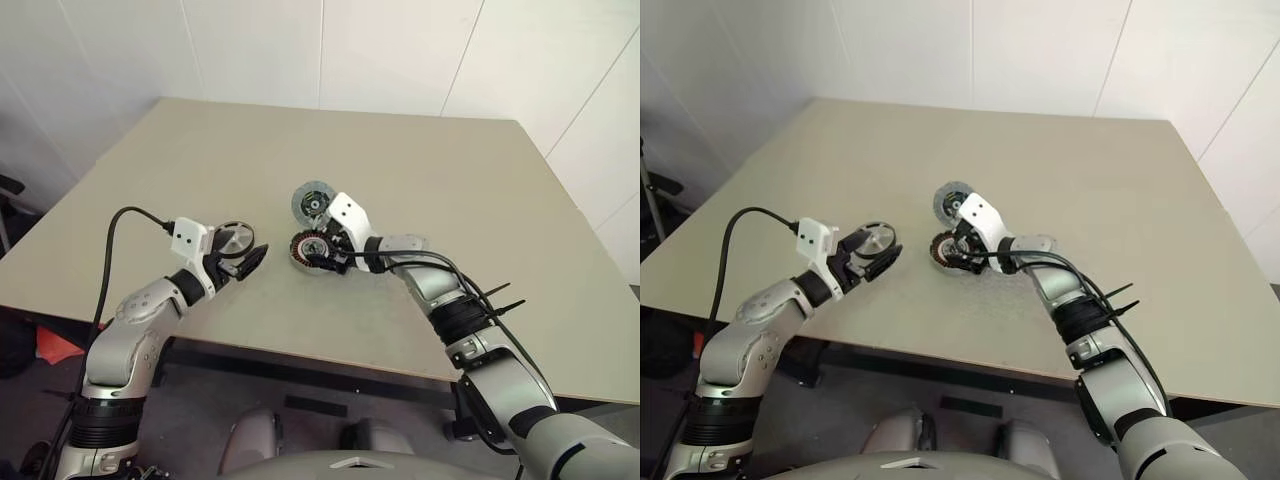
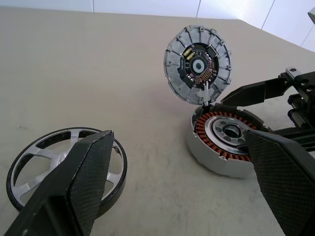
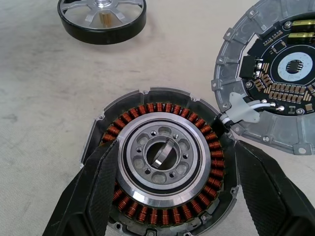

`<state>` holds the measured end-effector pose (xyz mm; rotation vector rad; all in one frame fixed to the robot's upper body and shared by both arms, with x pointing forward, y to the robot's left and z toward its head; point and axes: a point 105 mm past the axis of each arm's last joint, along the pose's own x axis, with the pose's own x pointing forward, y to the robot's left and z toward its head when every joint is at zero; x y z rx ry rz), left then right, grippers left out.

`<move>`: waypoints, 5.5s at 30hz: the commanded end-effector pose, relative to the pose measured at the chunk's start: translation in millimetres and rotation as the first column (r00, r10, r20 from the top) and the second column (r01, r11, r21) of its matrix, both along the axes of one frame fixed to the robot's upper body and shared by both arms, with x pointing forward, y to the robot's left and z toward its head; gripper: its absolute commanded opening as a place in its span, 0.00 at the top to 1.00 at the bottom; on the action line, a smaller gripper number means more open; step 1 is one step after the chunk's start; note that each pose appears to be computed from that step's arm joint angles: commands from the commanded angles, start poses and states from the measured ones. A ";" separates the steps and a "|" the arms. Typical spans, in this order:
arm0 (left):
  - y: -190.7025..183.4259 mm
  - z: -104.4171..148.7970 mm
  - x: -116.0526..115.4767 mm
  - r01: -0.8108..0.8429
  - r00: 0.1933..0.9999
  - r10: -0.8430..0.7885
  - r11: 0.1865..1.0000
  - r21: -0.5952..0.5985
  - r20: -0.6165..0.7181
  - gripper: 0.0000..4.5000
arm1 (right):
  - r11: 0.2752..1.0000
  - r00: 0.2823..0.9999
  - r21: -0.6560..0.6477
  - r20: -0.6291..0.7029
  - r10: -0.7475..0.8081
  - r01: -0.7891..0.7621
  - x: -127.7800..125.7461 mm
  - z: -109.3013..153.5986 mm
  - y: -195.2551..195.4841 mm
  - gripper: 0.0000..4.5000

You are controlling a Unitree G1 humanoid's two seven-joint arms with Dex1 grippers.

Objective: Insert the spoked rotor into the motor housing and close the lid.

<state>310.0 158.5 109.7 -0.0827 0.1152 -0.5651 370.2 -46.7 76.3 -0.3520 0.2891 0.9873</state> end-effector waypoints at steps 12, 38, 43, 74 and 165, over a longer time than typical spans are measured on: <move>-1.7 9.7 0.6 0.001 0.999 -0.002 1.000 0.008 0.047 0.00 | 0.997 0.999 0.073 0.051 0.019 -0.023 -0.1 23.1 7.8 0.81; -7.0 7.7 -0.3 0.013 0.999 -0.013 1.000 0.006 0.041 0.00 | 1.000 1.000 0.025 0.026 -0.008 0.007 5.5 -1.5 0.1 1.00; -6.6 7.7 -0.1 0.012 0.999 -0.012 1.000 0.007 0.041 0.00 | 0.998 0.997 0.069 0.074 0.001 -0.006 7.6 20.0 3.6 1.00; 45.6 7.2 12.1 -0.262 0.965 0.252 0.945 -0.194 -0.080 0.00 | 0.980 0.986 0.185 0.156 0.050 -0.079 -6.5 64.8 1.8 1.00; 29.7 -36.2 34.0 -0.508 0.854 0.144 0.438 -0.742 -0.499 0.46 | 0.986 0.985 0.166 0.173 -0.012 -0.017 -0.5 61.3 -10.3 1.00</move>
